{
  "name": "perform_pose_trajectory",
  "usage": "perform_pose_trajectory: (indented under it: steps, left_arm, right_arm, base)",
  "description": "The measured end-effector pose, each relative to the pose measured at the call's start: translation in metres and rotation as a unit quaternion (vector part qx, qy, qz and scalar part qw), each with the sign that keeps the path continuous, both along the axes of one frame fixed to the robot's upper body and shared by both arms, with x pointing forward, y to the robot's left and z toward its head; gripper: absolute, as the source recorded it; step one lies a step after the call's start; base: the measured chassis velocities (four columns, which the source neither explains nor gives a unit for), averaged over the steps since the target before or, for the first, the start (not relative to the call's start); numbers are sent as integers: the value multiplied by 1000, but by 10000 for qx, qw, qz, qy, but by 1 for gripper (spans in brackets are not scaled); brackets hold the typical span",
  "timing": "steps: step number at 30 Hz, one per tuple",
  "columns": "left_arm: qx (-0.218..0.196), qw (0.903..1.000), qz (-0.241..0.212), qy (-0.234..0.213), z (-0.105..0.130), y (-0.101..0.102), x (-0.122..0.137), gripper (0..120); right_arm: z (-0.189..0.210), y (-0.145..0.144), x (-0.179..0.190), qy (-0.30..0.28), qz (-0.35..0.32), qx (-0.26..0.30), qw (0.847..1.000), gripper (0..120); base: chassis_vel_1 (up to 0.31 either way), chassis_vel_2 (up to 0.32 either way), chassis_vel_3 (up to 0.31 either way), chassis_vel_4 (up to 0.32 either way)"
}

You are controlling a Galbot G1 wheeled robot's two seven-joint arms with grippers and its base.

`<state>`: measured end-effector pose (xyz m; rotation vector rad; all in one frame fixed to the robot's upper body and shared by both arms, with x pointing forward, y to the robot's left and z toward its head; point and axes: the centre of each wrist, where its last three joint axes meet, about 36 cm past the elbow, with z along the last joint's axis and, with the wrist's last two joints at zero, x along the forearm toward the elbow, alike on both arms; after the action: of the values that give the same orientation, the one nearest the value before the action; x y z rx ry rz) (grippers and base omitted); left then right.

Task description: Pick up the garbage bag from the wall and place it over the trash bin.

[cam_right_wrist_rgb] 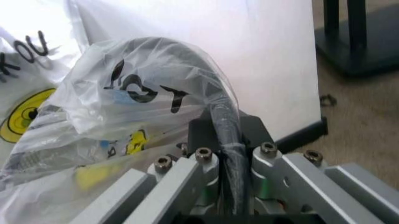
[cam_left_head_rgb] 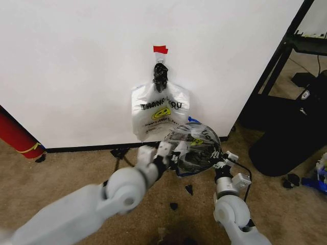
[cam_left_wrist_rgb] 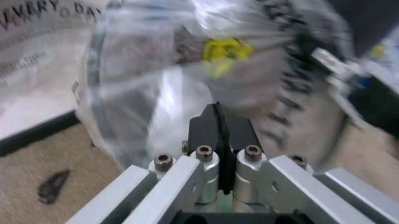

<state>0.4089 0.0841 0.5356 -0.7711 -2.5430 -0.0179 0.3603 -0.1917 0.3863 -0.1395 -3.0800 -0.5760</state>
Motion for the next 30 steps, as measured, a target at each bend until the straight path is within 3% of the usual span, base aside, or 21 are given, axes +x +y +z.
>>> perform_pose_trajectory:
  steps: [9, 17, 30]
  left_arm:
    - [600, 9981, 159, -38, -10, -38, 18, 0]
    - [1202, 9927, -51, 75, -27, -82, 20, 0]
    - [1589, 9867, -40, 346, -53, -112, 39, 0]
  right_arm:
    - [-5, -2, 0, -85, 47, -147, 9998, 1]
    - [-5, -1, 0, -135, 111, -214, 9996, 1]
    - [-6, 8, -8, -199, 264, -265, 9991, 1]
  base:
    - [0, 0, 0, 0]
    - [0, 0, 0, 0]
    - [0, 0, 0, 0]
